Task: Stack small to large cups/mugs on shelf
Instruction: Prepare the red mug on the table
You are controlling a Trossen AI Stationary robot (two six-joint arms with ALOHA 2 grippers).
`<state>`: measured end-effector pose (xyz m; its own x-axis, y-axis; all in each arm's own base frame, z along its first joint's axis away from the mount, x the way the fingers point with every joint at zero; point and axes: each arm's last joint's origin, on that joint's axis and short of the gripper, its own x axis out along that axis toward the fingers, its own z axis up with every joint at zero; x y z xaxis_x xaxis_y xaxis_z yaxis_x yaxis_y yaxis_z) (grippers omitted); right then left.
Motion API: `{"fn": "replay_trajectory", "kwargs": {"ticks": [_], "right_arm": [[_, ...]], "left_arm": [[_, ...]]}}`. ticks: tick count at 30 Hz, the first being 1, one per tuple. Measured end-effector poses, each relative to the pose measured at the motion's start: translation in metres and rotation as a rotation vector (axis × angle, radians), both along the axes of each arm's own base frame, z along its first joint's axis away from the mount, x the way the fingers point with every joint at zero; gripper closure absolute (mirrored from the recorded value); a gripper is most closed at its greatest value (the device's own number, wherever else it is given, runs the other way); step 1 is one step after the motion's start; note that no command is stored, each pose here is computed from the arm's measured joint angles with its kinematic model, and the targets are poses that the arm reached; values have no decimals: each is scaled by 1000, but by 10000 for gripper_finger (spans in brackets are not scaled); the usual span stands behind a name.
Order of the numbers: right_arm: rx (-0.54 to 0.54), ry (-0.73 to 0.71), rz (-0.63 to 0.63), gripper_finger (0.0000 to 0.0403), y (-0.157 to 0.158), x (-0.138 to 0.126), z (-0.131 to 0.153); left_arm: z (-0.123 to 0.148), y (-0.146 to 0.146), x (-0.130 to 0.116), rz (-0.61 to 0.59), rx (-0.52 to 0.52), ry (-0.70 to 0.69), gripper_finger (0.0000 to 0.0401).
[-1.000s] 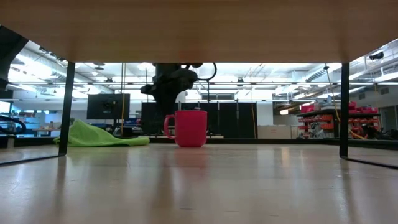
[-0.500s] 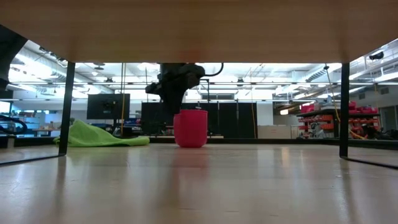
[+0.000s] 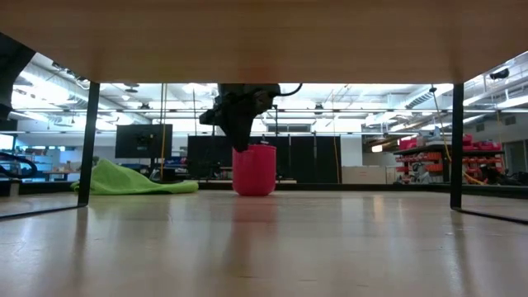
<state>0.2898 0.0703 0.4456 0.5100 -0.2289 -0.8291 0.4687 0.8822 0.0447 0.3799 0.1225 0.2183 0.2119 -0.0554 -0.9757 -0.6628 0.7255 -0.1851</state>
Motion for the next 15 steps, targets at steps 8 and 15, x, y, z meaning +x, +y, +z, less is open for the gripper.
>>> {"fn": "replay_trajectory", "kwargs": {"ticks": [8, 15], "right_arm": [[3, -1, -3, 312, 0, 0, 0], [2, -1, -3, 312, 0, 0, 0]], "left_arm": [[20, -8, -5, -16, 7, -50, 346], [31, 1, -13, 19, 42, -58, 342]]}}
